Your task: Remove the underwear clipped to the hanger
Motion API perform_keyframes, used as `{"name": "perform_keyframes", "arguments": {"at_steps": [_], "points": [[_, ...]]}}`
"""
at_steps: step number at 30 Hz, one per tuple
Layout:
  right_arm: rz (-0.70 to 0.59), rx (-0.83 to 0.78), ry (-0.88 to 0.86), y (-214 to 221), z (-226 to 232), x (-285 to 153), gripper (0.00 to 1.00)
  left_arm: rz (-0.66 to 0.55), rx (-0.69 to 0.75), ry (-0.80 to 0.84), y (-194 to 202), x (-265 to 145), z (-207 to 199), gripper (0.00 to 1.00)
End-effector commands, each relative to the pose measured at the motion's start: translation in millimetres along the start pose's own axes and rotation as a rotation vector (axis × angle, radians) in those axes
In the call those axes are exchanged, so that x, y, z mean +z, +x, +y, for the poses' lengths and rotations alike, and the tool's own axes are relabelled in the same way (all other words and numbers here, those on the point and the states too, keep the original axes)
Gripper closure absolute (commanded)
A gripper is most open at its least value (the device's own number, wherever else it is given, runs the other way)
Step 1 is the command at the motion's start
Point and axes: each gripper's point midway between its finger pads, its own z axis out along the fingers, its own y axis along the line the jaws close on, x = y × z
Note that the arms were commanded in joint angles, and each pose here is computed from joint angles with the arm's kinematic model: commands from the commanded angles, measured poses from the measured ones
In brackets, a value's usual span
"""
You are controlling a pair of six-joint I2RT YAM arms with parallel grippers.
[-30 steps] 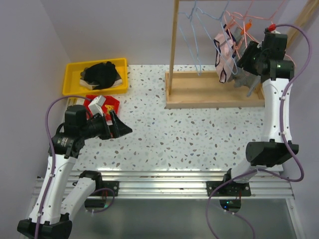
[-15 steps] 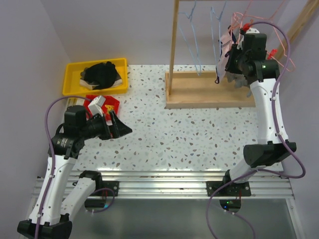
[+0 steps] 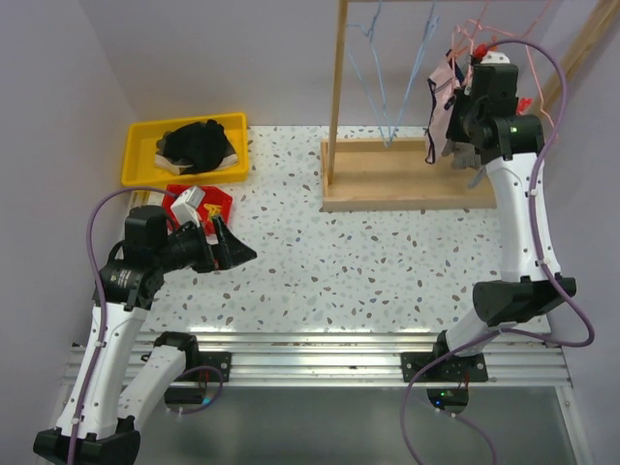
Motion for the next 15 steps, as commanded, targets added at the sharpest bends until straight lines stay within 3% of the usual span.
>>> {"name": "perform_keyframes", "arguments": {"at_steps": [1, 7, 15], "points": [[-0.144, 0.041, 0.014, -40.5, -5.9, -29.3, 1.00, -0.003, 0.039, 0.017, -0.6, -1.4, -3.6, 0.00], [-0.263, 0.104, 0.011, -68.5, -10.3, -52.9, 1.00, -0.009, 0.044, 0.011, -3.7, -1.2, -3.6, 0.00], [-0.256, 0.115, 0.012, -58.9, -16.0, -69.2, 1.00, -0.014, 0.046, 0.010, -6.0, -1.2, -4.3, 0.00]]}}
